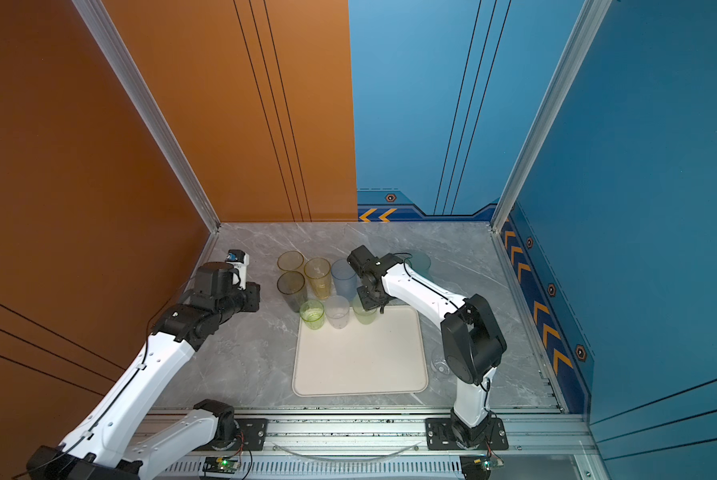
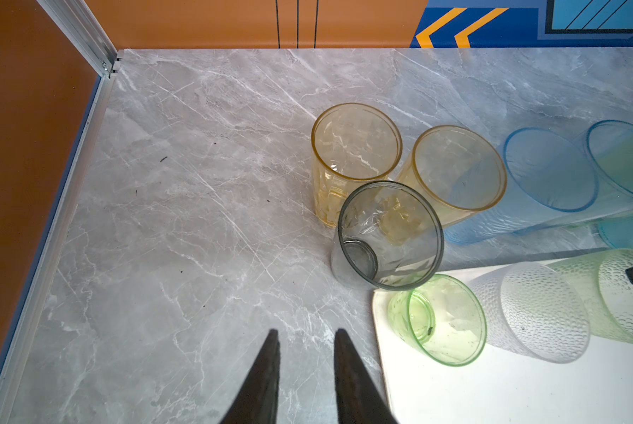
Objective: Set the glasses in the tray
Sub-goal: 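Lower the pale green cup onto the tray beside the frosted cup, open right gripper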
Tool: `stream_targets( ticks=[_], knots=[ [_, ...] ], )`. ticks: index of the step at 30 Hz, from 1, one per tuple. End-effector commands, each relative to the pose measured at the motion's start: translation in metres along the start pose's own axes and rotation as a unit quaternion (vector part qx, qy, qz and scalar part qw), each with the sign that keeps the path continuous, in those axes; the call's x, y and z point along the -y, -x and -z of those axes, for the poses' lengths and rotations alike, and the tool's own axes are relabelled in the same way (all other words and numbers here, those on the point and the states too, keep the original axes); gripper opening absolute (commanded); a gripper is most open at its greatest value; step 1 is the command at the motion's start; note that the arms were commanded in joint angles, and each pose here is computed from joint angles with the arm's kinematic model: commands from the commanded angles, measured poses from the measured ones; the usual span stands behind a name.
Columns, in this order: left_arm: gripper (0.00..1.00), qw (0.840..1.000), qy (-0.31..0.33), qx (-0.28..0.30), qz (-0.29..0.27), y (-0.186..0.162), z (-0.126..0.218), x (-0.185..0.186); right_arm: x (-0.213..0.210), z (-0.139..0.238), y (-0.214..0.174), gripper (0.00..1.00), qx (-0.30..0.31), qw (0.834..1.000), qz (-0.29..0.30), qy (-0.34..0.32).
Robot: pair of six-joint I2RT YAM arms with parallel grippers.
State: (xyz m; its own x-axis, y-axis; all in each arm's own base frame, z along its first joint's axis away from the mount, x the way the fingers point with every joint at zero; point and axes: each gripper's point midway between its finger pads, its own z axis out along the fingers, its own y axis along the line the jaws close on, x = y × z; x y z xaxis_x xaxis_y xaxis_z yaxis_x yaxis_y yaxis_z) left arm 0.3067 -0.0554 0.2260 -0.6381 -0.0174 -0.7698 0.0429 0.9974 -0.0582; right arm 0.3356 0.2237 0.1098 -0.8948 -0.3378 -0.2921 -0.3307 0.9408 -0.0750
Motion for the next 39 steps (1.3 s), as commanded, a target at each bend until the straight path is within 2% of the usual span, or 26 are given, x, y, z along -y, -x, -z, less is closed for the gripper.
stream_targets(
  ticks=[1,11,26,39],
  knots=[
    [0.28,1.000,-0.014,0.003,-0.007,0.006,0.006,0.006,-0.001,-0.011,-0.008,0.00,-0.021,1.000,0.001,0.004],
    [0.28,1.000,-0.015,0.002,-0.007,0.006,0.005,0.006,-0.002,-0.015,-0.009,0.01,-0.026,1.000,0.001,0.006],
    [0.28,1.000,-0.015,0.001,-0.007,0.006,0.006,0.006,0.000,-0.014,-0.009,0.15,-0.024,1.000,-0.004,0.007],
    [0.28,1.000,-0.014,0.002,-0.009,0.005,0.007,0.006,0.002,-0.001,-0.006,0.22,-0.002,1.000,-0.008,0.012]
  ],
)
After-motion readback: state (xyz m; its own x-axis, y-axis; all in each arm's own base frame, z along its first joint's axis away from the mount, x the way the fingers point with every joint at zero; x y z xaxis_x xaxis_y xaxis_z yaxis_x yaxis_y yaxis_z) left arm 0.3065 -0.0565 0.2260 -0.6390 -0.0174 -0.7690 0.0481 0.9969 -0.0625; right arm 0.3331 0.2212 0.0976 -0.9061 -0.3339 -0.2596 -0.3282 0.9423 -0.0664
